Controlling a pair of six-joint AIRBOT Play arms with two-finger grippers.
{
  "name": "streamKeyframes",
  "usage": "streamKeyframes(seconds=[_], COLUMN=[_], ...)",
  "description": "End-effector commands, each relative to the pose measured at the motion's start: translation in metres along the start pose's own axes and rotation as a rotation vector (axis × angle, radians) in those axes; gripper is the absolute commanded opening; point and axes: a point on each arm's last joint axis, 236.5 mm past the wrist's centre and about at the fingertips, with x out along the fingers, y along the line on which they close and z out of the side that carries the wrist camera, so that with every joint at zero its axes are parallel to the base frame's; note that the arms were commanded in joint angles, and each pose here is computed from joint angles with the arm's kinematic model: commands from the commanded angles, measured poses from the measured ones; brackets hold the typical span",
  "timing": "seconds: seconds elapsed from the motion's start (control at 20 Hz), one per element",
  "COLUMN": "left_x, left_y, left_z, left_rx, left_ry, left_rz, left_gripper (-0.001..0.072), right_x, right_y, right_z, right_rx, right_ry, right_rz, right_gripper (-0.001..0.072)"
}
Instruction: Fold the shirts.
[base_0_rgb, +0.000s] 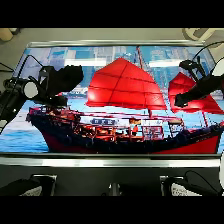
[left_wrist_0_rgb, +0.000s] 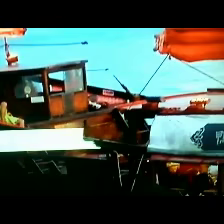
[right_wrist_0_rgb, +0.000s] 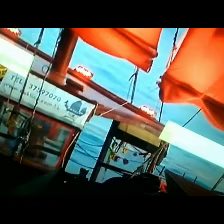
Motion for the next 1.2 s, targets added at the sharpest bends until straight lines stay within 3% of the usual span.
streamKeyframes(seconds=[0.0, 0.15, 0.2, 0.4, 0.55, 0.75, 0.95, 1.0, 1.05, 1.1, 1.15], left_x=[0.000, 0.009, 0.012, 0.046, 0.105, 0.168, 0.191, 0.194, 0.195, 0.194, 0.188], left_y=[-0.008, -0.013, -0.011, 0.067, 0.113, 0.105, 0.085, 0.083, 0.082, 0.081, 0.077], left_z=[0.030, 0.061, 0.080, 0.153, 0.156, 0.166, 0.183, 0.182, 0.181, 0.180, 0.181], left_rx=[-0.018, -0.071, -0.078, -0.229, -0.392, -0.517, -0.459, -0.457, -0.461, -0.472, -0.478], left_ry=[-0.124, -0.238, -0.300, -0.305, -0.096, -0.083, -0.175, -0.173, -0.166, -0.160, -0.157], left_rz=[-0.034, -0.060, -0.066, 0.013, -0.020, -0.201, -0.260, -0.260, -0.261, -0.265, -0.282], left_gripper=[0.0401, 0.0425, 0.0578, 0.0585, 0.0677, 0.0686, 0.0681, 0.0642, 0.0442, 0.0177, 0.0025], right_x=[-0.002, -0.005, -0.005, 0.005, 0.018, 0.030, 0.028, 0.028, 0.028, 0.028, 0.028], right_y=[-0.018, -0.030, -0.034, -0.030, -0.013, -0.001, 0.013, 0.015, 0.016, 0.017, 0.016], right_z=[0.027, 0.047, 0.052, 0.061, 0.063, 0.069, 0.074, 0.074, 0.074, 0.074, 0.074], right_rx=[0.001, 0.001, 0.001, 0.017, 0.038, 0.058, 0.015, 0.017, 0.018, 0.017, 0.018], right_ry=[-0.116, -0.198, -0.219, -0.239, -0.231, -0.235, -0.257, -0.259, -0.258, -0.256, -0.259], right_rz=[-0.074, -0.127, -0.141, -0.108, -0.017, 0.052, 0.109, 0.118, 0.125, 0.127, 0.125], right_gripper=[0.0670, 0.0670, 0.0670, 0.0670, 0.0670, 0.0670, 0.0670, 0.0671, 0.0671, 0.0671, 0.0669])
